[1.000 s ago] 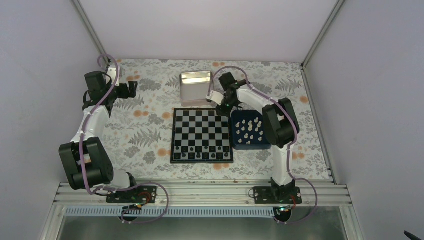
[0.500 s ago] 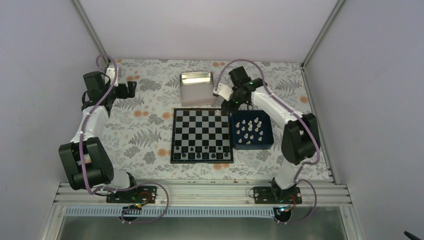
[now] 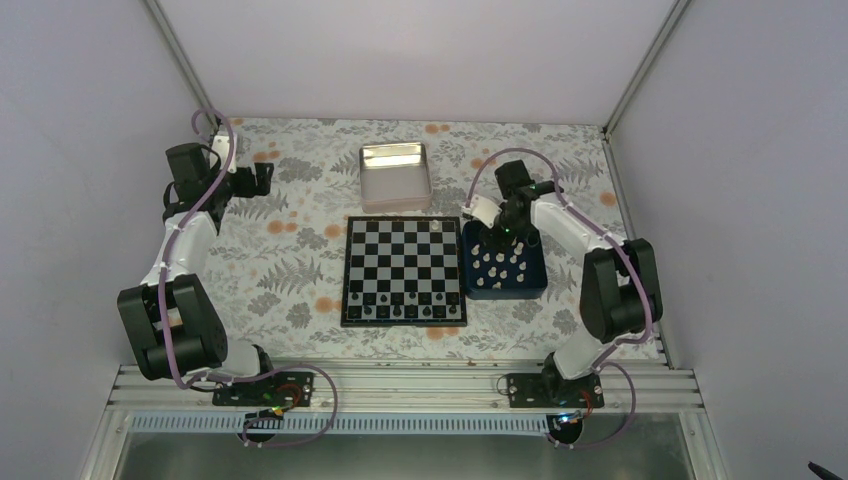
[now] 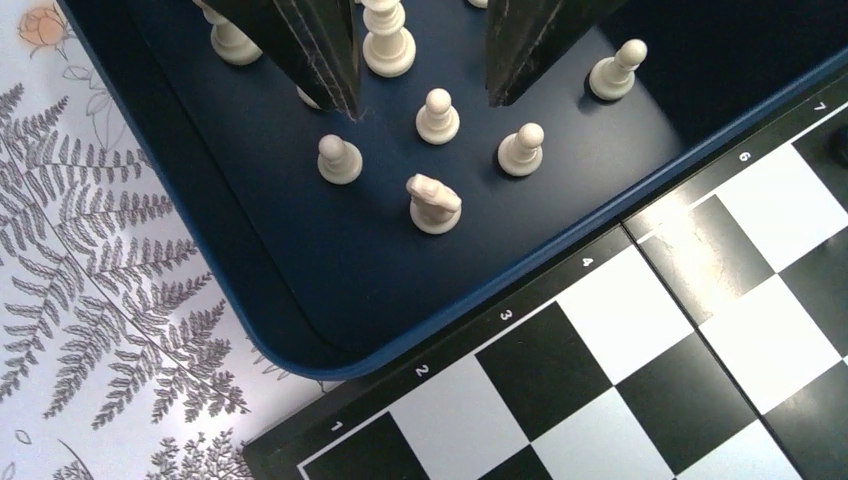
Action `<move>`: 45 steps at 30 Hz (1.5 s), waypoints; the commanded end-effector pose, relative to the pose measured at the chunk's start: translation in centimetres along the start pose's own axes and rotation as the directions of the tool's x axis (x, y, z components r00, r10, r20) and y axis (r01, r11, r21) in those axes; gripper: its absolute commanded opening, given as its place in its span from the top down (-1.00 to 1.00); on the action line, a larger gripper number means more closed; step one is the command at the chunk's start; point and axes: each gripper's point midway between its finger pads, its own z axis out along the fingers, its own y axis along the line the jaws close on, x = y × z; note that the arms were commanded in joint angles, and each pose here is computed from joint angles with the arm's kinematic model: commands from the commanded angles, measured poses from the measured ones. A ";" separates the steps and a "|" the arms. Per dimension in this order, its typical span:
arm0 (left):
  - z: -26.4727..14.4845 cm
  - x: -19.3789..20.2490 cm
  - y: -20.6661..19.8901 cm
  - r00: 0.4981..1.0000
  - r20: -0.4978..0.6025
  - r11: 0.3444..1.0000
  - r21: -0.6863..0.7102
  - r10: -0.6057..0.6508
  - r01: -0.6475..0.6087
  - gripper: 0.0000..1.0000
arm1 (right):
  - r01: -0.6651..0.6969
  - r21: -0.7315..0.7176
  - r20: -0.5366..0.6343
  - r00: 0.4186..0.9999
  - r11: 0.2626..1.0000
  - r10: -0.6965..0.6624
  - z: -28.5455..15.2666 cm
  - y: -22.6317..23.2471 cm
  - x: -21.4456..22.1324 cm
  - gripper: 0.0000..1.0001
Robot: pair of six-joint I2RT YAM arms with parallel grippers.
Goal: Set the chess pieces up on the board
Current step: Pick up the chess piece from the storage box.
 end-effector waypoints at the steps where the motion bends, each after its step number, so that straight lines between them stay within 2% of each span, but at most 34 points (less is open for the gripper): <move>1: -0.3 -0.3 -0.2 1.000 0.014 1.000 0.013 0.011 -0.011 -1.00 | 0.038 -0.025 0.016 0.999 0.999 -0.037 1.7 0.1 -0.2 0.30; 10: -0.4 -0.1 0.0 1.000 0.011 1.000 0.018 0.008 -0.008 -1.00 | 0.046 -0.071 0.009 0.999 0.996 -0.045 3.5 0.2 -0.3 0.23; 24: -0.6 0.0 0.2 1.000 0.019 1.000 0.031 0.004 -0.005 -1.00 | 0.040 -0.092 0.008 0.999 0.995 -0.040 4.7 0.0 -0.5 0.26; 27: -0.7 0.0 0.2 1.000 0.020 0.999 0.036 0.002 -0.003 -1.00 | 0.038 -0.091 0.014 0.999 0.995 -0.037 4.8 0.1 -0.6 0.34; 38: -0.8 -0.1 0.2 1.000 0.025 0.999 0.041 0.000 -0.001 -1.00 | 0.047 -0.065 0.014 0.999 0.997 -0.046 3.5 -0.3 -0.8 0.88; 45: -1.0 -0.3 0.1 1.000 0.030 0.999 0.047 0.001 -0.002 -1.00 | 0.060 -0.046 0.033 0.998 0.997 -0.058 1.3 -0.5 -1.6 0.92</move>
